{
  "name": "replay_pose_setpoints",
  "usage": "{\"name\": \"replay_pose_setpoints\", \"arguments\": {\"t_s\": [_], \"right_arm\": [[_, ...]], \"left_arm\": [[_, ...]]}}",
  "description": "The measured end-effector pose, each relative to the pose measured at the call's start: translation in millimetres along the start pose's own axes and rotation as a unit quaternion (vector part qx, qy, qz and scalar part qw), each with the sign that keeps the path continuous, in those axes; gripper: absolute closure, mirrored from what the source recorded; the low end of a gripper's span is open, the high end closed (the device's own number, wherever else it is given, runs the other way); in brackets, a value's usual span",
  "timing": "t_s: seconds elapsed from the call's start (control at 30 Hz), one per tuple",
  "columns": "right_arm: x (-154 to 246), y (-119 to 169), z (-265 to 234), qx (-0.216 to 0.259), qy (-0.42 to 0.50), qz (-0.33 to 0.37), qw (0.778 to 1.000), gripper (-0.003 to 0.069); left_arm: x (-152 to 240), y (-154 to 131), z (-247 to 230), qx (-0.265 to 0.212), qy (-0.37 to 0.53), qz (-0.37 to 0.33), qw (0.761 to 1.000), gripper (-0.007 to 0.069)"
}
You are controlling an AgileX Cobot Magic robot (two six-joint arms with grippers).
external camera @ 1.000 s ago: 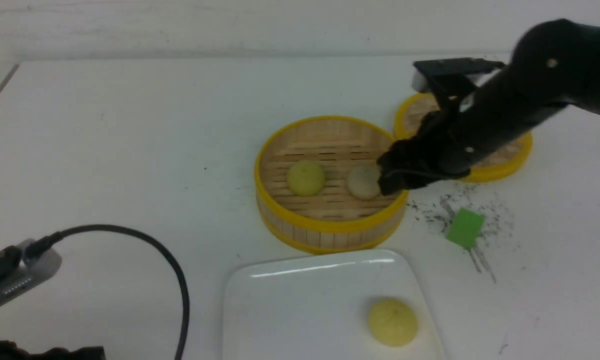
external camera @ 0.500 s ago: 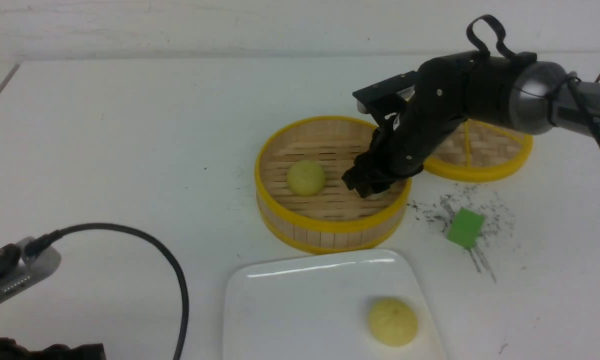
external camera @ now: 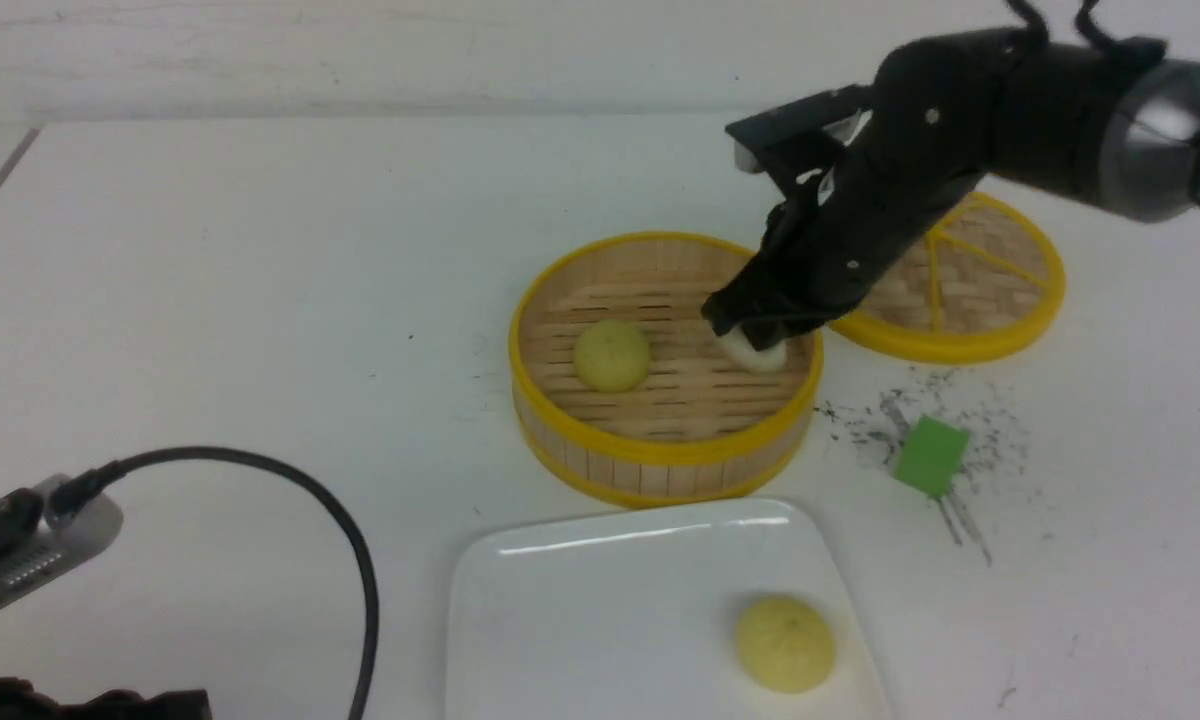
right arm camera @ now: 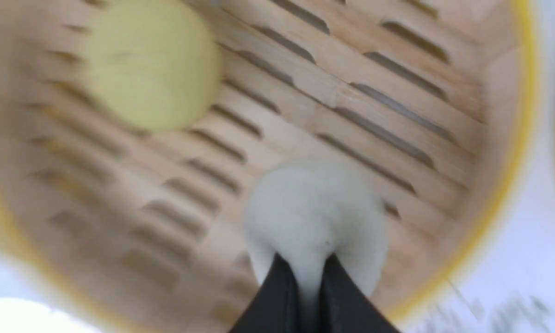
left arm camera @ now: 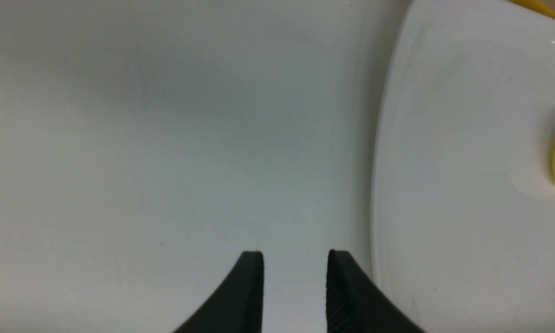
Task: Put the steamed buns into the plate on the white tablecloth.
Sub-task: 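Move the steamed bun from the bamboo steamer onto the white plate with the right gripper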
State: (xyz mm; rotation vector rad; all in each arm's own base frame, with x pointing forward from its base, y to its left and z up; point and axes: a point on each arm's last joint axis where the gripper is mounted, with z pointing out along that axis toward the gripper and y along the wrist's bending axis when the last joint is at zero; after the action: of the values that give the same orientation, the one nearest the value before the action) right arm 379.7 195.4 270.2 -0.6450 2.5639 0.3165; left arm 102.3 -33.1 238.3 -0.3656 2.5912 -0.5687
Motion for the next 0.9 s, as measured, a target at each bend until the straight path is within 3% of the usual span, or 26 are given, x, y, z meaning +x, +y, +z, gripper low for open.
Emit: {"name": "replay_pose_setpoints", "arguments": {"t_s": [0.13,0.23,0.57,0.77,0.9], "right_arm": [[12.8,19.5,-84.7,-0.043,-0.027,0.013,0.999,0.0636],[34.4,37.7,-106.8,-0.079,-0.030,0.017,0.996,0.0636],[134.6,113.8,-41.8,-0.129,0.076,-0.056,0.987,0.0631],[151.4,137.6,-21.7,-0.133,0.088,-0.096,0.983,0.0613],[156.4,138.4,-7.7,-0.109,0.106,-0.133,0.979,0.0577]], "left_arm": [[0.4,0.1,0.0,0.000,0.002,0.000,1.000,0.0392],[0.4,0.1,0.0,0.000,0.002,0.000,1.000,0.0392],[0.5,1.3,0.0,-0.007,0.003,0.005,1.000,0.0389],[0.3,2.5,0.0,-0.014,0.002,0.011,1.000,0.0389],[0.2,2.7,0.0,-0.015,0.001,0.012,1.000,0.0389]]}}
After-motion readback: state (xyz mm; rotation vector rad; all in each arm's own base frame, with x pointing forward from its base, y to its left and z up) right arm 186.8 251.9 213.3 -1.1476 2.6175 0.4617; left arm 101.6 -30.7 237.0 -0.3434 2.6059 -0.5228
